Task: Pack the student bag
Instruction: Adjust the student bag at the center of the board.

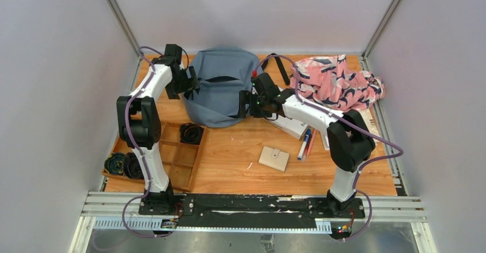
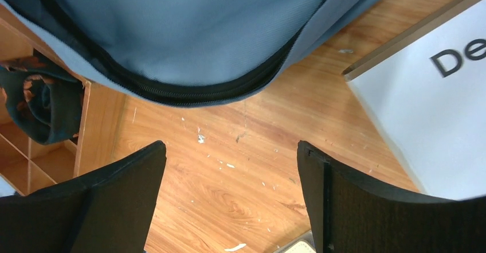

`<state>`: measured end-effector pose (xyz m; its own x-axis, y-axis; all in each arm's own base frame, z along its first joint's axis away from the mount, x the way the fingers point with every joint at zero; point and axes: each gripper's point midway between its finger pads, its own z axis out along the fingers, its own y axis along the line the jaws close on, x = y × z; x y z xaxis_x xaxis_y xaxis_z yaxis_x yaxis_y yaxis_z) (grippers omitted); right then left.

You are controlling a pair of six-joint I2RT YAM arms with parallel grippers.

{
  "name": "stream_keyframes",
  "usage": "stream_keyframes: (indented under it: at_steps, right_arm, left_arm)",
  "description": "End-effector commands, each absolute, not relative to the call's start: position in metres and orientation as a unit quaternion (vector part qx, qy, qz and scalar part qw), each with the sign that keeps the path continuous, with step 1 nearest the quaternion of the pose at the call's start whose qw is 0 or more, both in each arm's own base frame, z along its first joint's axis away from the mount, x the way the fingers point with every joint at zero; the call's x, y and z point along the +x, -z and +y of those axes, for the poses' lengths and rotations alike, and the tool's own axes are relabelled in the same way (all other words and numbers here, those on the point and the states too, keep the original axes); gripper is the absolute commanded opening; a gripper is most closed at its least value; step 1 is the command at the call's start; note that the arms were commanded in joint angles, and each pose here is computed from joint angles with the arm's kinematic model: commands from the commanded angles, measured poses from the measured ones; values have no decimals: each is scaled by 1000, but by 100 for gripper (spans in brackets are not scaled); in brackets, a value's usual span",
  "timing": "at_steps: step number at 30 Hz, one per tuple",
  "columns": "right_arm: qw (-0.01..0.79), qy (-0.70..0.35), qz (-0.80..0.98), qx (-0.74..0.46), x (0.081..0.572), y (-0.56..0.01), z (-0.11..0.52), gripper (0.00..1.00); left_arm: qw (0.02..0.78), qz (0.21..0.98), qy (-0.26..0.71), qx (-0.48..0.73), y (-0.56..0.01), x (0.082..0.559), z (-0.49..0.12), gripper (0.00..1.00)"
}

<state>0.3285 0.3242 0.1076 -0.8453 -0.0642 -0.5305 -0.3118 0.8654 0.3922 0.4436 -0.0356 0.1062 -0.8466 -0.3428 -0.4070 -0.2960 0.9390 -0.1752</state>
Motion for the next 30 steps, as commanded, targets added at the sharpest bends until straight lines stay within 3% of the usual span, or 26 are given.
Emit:
stream_keyframes:
  at_steps: [1, 2, 7, 8, 12, 15, 19, 27, 28, 30]
  right_arm:
    - [258, -288, 920, -66, 337, -117, 323, 89]
    - [255, -291, 920, -58, 339, -114, 324, 89]
    - [206, -353, 913, 3, 344, -94, 347, 85]
    - [204, -365, 908, 11, 348, -92, 352, 84]
    - [186, -384, 903, 47, 365, -82, 366, 79]
    - [155, -410, 897, 65, 375, -80, 381, 64]
    - [197, -418, 885, 48, 400, -107, 388, 2]
    - [311, -381, 870, -30, 454, -182, 362, 0]
    - [320, -372, 871, -29, 462, -184, 355, 0]
    - [338, -358, 870, -27, 477, -188, 344, 0]
  left_arm:
    - [205, 966, 25, -152, -86, 438, -28, 85]
    - [201, 968, 32, -150, -84, 438, -30, 75]
    - [212, 965, 64, -144, -89, 440, -40, 7]
    - [218, 963, 69, -145, -93, 440, -42, 0]
    - [242, 954, 99, -148, -115, 438, -50, 0]
    - [263, 942, 140, -152, -133, 438, -63, 0]
    - [281, 932, 179, -142, -157, 430, -75, 0]
    - [300, 922, 233, -71, -187, 366, -134, 0]
    - [297, 921, 240, -70, -187, 360, -142, 2]
    - [290, 920, 255, -68, -185, 348, -156, 18]
